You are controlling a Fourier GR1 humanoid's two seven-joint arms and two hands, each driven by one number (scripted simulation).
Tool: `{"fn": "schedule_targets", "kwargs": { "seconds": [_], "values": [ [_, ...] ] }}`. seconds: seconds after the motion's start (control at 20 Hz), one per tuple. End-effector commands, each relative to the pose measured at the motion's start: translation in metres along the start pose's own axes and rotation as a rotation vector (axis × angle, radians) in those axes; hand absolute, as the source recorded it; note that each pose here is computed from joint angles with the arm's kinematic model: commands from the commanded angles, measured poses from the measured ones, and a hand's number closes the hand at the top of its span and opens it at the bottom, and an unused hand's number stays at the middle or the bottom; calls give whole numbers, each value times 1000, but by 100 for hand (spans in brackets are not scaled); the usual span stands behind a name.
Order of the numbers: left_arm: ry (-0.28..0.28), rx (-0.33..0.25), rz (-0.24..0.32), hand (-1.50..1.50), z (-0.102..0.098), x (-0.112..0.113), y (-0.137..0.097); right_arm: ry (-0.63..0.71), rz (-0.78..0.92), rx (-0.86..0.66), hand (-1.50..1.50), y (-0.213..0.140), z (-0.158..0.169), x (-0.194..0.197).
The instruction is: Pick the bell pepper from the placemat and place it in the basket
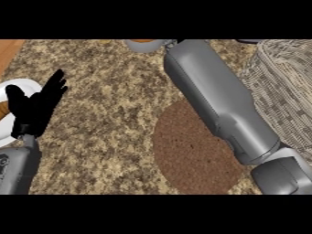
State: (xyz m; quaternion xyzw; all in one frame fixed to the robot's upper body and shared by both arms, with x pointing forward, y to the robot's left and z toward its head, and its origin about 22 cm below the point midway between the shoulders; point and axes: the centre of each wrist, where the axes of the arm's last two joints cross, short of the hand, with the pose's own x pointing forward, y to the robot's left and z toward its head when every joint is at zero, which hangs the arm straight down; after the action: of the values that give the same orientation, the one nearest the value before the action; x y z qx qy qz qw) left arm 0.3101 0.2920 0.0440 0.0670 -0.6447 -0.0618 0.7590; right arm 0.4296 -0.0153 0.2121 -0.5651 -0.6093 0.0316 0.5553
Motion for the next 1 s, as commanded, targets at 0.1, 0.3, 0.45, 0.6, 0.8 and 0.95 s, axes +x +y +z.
{"fn": "schedule_targets", "kwargs": {
  "seconds": [0.1, 0.3, 0.45, 0.6, 0.8, 0.95],
  "values": [
    [8, 31, -1, 0, 4, 5, 3, 192, 8, -110, 150, -10, -23, 17],
    [17, 21, -1, 0, 12, -2, 15, 227, 0, -178, 150, -27, -55, 19],
    [2, 29, 1, 0, 7, -4, 16, 263, 52, -216, 150, -32, -65, 21],
    [27, 45, 12, 0, 4, 0, 10, 296, 131, -269, 150, -41, -87, 12],
    [12, 31, -3, 0, 14, -5, 19, 362, 181, -314, 150, -45, -112, -13],
    [14, 53, 16, 0, 9, -10, 15, 361, 174, -321, 150, -40, -118, -32]
  ]
}}
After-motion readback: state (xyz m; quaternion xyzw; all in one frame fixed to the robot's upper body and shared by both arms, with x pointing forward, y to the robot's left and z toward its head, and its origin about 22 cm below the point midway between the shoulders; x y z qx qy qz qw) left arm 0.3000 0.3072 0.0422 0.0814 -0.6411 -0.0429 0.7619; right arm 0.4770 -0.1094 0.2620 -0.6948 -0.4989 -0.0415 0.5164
